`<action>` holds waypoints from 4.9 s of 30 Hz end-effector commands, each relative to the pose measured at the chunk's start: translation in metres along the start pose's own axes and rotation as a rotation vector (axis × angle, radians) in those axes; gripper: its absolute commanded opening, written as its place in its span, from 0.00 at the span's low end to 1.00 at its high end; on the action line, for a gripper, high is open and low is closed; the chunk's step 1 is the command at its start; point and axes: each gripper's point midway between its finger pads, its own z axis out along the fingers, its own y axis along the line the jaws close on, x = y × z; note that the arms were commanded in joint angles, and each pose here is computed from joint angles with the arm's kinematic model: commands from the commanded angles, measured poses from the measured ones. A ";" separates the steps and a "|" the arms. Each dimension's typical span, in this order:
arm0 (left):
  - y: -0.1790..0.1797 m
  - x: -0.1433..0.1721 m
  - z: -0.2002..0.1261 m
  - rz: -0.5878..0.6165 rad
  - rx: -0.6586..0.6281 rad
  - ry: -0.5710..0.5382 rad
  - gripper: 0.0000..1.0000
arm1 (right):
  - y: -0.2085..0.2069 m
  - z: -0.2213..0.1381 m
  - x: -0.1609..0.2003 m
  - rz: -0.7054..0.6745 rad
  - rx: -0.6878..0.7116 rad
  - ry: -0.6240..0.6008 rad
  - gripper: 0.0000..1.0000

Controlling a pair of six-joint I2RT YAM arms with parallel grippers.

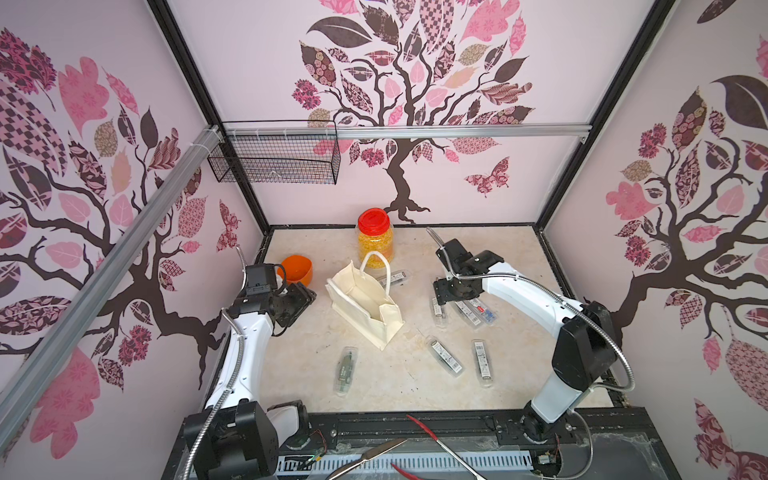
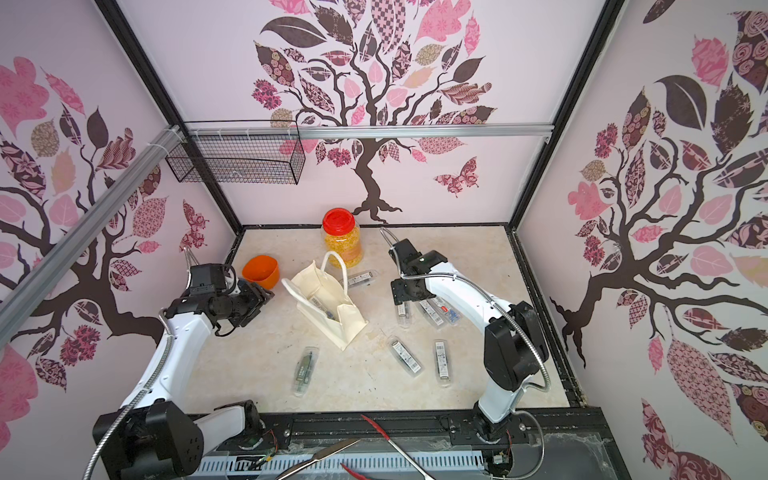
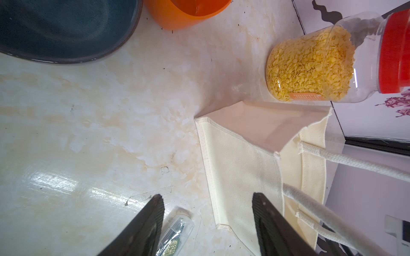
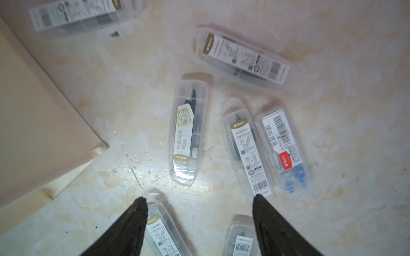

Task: Put the compass set into the canvas bag
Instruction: Pick up the compass set at the center of the board, then place the compass set in the canvas bag.

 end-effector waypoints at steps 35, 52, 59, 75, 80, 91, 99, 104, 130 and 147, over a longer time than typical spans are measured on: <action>-0.017 0.012 0.021 -0.009 0.144 0.067 0.68 | 0.017 0.104 0.045 0.097 -0.081 0.312 0.69; -0.010 0.019 0.026 0.011 0.130 0.084 0.68 | 0.010 0.107 0.047 0.088 -0.029 0.327 0.70; -0.011 0.017 0.026 0.012 0.131 0.080 0.68 | 0.012 0.107 0.042 0.073 -0.027 0.327 0.69; -0.017 0.018 0.026 0.013 0.144 0.117 0.68 | 0.012 0.116 0.024 0.006 0.000 0.328 0.62; -0.019 0.016 0.025 0.012 0.149 0.119 0.68 | 0.013 0.113 0.022 0.003 -0.011 0.312 0.59; -0.022 0.017 0.026 0.013 0.167 0.125 0.68 | 0.015 0.104 0.019 -0.023 -0.027 0.257 0.50; -0.026 0.016 0.024 0.017 0.184 0.122 0.68 | 0.021 0.100 0.022 -0.056 -0.021 0.246 0.45; -0.026 0.016 0.024 0.018 0.184 0.120 0.68 | 0.022 0.096 0.020 -0.052 -0.029 0.227 0.43; -0.033 0.014 0.013 0.037 0.195 0.068 0.68 | 0.030 -0.032 -0.044 -0.045 -0.141 -0.118 0.41; -0.007 0.004 0.005 -0.024 0.035 0.003 0.68 | 0.164 -0.205 -0.085 -0.410 -0.383 -0.617 0.42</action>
